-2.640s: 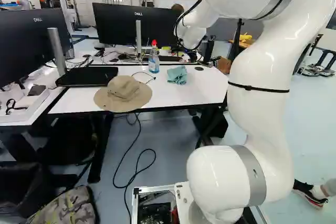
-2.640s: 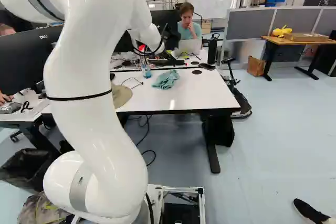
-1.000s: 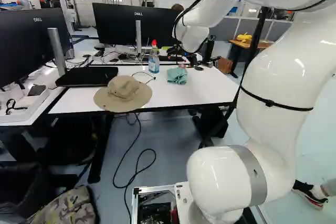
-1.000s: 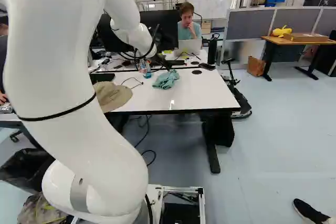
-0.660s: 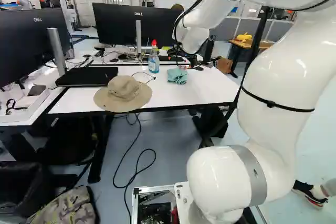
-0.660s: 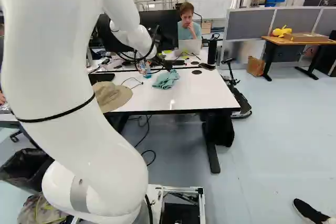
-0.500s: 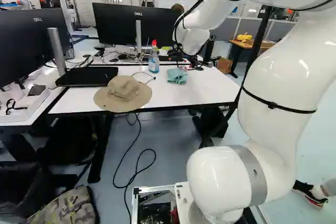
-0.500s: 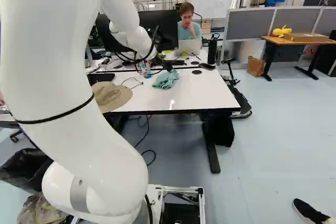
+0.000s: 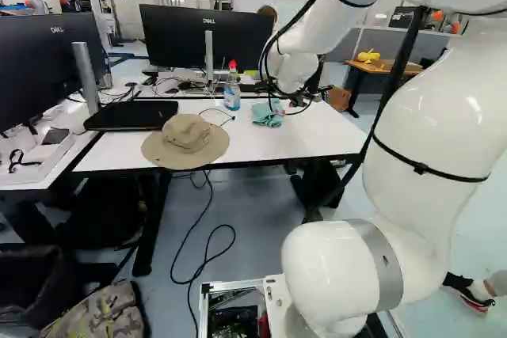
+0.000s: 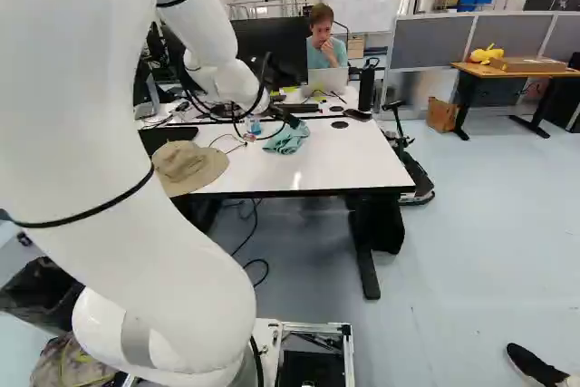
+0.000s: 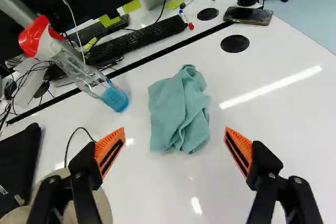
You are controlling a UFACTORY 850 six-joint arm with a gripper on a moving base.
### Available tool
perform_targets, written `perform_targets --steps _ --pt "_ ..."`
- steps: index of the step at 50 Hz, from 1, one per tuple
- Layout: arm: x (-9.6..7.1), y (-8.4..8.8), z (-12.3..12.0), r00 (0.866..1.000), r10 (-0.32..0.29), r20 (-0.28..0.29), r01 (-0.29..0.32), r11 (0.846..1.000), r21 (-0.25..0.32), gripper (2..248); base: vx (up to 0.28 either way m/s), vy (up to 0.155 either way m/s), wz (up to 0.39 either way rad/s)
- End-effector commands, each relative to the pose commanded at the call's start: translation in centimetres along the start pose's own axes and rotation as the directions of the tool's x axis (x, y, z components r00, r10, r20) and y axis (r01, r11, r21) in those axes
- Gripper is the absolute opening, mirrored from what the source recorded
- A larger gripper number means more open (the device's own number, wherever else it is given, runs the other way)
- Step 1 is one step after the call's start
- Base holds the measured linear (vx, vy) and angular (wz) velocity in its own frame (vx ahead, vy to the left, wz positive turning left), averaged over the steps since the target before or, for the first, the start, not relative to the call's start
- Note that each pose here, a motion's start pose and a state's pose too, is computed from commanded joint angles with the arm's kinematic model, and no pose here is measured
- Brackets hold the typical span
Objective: Clean the table with the green towel
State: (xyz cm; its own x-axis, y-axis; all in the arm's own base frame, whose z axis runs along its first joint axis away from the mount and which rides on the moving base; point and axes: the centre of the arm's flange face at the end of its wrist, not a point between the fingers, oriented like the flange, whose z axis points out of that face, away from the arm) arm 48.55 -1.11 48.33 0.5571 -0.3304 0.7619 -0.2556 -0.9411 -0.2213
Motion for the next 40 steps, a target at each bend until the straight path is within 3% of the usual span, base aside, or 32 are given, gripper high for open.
perform_targets --steps 21,40 --pt "-4.7 1.9 -2.0 0.993 -0.085 -0.078 0.085 0.996 -0.004 247 0.0 0.0 0.0" --pt "-10.1 3.8 -4.4 0.972 -0.172 -0.16 0.175 0.985 0.006 247 0.0 0.0 0.0"
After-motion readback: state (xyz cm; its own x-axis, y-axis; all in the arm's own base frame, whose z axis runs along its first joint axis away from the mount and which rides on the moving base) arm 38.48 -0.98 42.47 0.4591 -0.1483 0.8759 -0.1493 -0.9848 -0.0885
